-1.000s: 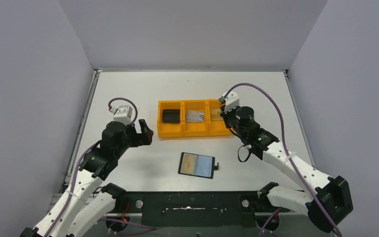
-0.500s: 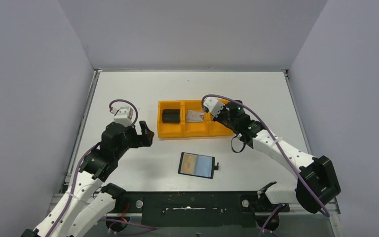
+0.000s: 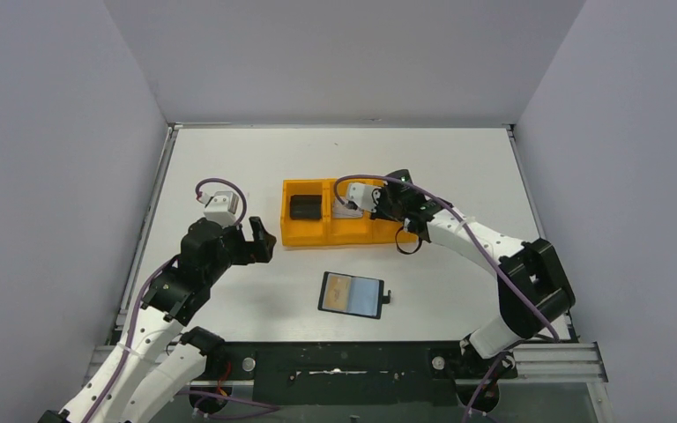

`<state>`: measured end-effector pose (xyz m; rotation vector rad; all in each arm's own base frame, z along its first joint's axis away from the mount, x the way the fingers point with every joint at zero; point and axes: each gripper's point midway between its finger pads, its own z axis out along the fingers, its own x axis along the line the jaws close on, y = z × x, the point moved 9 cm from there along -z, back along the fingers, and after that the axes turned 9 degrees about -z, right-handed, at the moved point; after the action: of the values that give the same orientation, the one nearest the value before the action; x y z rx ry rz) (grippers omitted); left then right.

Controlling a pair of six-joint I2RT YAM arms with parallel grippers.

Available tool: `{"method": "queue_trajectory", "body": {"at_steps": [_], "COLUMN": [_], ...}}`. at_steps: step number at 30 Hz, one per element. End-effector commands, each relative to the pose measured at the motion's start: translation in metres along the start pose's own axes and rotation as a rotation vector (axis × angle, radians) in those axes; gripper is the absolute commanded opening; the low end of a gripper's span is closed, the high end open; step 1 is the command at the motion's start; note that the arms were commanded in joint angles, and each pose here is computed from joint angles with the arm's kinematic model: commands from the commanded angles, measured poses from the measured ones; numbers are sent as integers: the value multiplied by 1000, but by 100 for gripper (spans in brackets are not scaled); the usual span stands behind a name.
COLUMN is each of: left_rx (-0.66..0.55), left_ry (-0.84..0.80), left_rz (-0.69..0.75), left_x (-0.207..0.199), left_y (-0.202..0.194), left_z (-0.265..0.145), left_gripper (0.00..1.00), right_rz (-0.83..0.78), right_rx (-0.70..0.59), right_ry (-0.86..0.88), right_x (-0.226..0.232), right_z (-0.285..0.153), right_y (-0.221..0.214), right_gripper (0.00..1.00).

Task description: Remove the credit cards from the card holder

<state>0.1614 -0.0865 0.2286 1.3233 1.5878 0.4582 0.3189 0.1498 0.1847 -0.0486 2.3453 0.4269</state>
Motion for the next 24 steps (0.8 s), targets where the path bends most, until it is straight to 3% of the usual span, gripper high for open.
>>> {"method": "queue_trajectory", "body": {"at_steps": [1, 24], "left_rx": [-53, -33], "left_ry": [-56, -74], "left_rz": [5, 13], "left_x": [-7, -8], "left_y": [11, 8], "left_z": [-1, 1], "left_gripper": [93, 93], "right_rz": [-72, -196], "right_rx": [27, -37], "right_ry": [-18, -6], "right_x": [-16, -41], "right_z": [7, 58], "right_y": [-1, -21], "right_gripper": [0, 0]}}
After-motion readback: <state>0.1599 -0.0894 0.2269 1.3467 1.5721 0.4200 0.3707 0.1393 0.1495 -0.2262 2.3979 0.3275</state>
